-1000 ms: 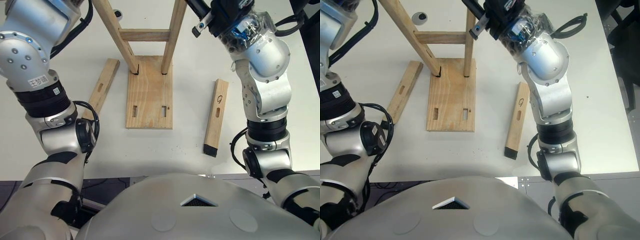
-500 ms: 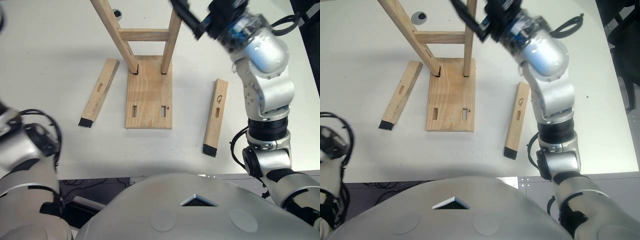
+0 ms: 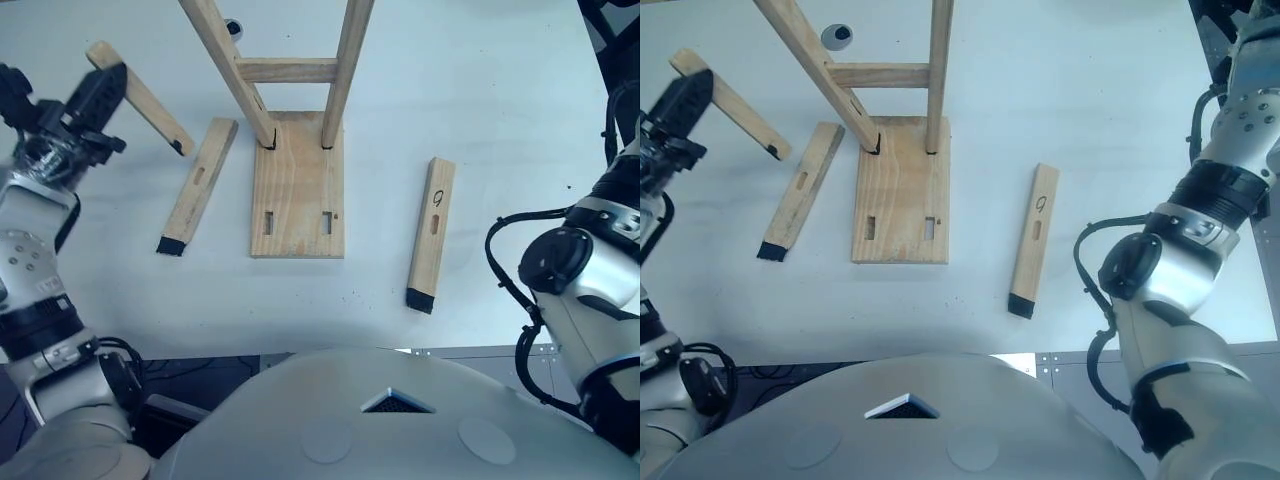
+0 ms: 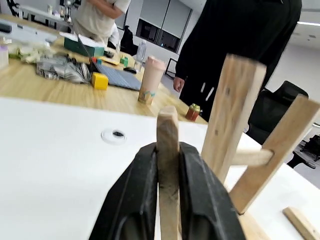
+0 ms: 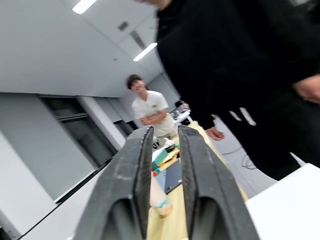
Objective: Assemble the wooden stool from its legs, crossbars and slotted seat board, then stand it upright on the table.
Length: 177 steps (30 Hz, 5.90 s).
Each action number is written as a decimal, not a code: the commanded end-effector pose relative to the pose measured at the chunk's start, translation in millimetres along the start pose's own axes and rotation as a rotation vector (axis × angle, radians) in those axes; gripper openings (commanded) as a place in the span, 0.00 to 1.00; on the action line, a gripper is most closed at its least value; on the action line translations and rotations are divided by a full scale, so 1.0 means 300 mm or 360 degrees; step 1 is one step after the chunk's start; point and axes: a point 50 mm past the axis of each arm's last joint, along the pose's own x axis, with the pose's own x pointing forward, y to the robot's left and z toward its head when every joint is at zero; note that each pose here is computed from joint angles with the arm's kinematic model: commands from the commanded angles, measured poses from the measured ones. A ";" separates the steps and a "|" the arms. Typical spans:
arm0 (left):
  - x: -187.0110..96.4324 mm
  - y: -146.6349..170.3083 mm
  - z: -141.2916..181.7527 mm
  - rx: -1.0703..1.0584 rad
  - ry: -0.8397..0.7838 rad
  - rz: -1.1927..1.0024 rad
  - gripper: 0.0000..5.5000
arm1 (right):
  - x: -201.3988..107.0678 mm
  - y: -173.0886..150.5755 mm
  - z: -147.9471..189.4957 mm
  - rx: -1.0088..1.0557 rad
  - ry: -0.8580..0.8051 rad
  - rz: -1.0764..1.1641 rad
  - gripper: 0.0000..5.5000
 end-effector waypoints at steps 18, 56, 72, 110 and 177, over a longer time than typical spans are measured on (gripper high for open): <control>-0.059 0.082 -0.147 -0.0109 -0.0164 0.0225 0.07 | 0.096 0.017 -0.049 -0.0147 0.0162 0.0096 0.00; -0.118 0.037 -0.487 0.0401 0.0397 0.0190 0.07 | 0.072 0.000 -0.118 -0.0214 0.0247 0.0102 0.00; -0.371 0.102 -0.543 0.0474 0.0530 0.0380 0.07 | 0.049 -0.019 -0.147 -0.0268 0.0289 0.0083 0.00; -0.323 0.133 -0.316 0.0587 0.0613 0.0285 0.33 | 0.010 -0.042 -0.195 -0.0354 0.0353 0.0044 0.00; 0.222 -0.497 -0.003 -0.0067 0.0000 -0.1371 0.36 | -0.120 0.507 -0.134 0.0951 0.1442 0.1930 0.84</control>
